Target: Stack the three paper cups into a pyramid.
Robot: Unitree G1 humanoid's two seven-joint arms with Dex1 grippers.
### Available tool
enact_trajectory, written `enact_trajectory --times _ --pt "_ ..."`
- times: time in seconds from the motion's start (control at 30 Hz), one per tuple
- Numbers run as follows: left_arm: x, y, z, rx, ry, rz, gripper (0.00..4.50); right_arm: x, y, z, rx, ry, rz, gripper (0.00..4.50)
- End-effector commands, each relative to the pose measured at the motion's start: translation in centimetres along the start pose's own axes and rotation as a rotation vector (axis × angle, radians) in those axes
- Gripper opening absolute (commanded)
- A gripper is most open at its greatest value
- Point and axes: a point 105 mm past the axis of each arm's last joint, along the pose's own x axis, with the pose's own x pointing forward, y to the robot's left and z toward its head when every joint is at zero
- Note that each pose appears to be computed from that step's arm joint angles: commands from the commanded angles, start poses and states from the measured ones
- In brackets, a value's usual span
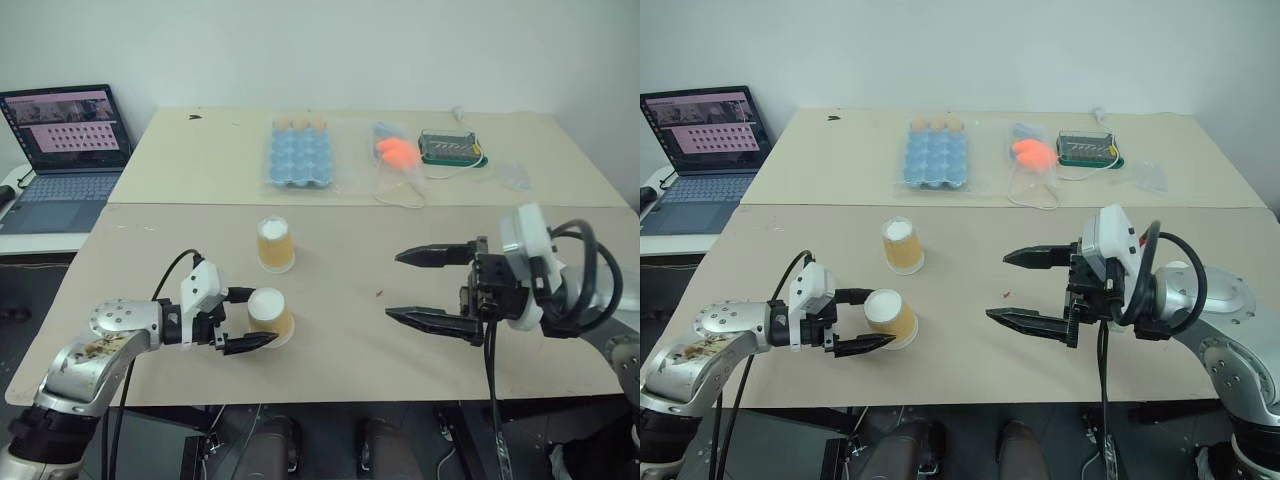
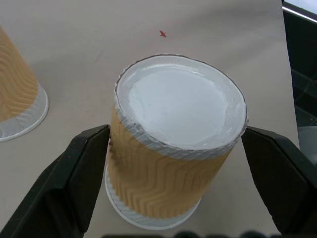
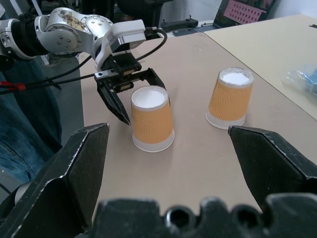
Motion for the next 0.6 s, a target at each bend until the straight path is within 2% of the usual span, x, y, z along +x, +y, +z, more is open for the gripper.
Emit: enact_trajectory --times 0.03,0.27,0.37,0.43,0.5,0.6 --pt "0.4 0.2 0.9 0.028 -0.025 -0.013 4.43 0.1 0.7 0.3 -0.030 -0.001 0.001 4.50" --pt "0.8 0.5 1.2 0.030 -0.039 -0.026 4.43 0.0 0.7 -0.7 -0.008 0.023 -0.027 4.50" --pt "0.8 0.5 1.3 0.031 -0.040 -0.028 3.68 -0.1 0.7 -0.7 -0.011 0.025 -0.032 4.50" --pt "0.8 0.5 1.2 0.033 -0.037 -0.029 2.95 -0.1 0.5 -0.6 -0.016 0.024 -0.040 4.50" --pt "0.9 0.6 1.2 0.034 -0.035 -0.030 2.46 -0.1 0.4 -0.6 -0.019 0.023 -0.044 4.50" --pt "1.0 0.6 1.4 0.036 -0.039 -0.025 2.46 -0.2 0.3 -0.6 -0.023 0.022 -0.048 4.50"
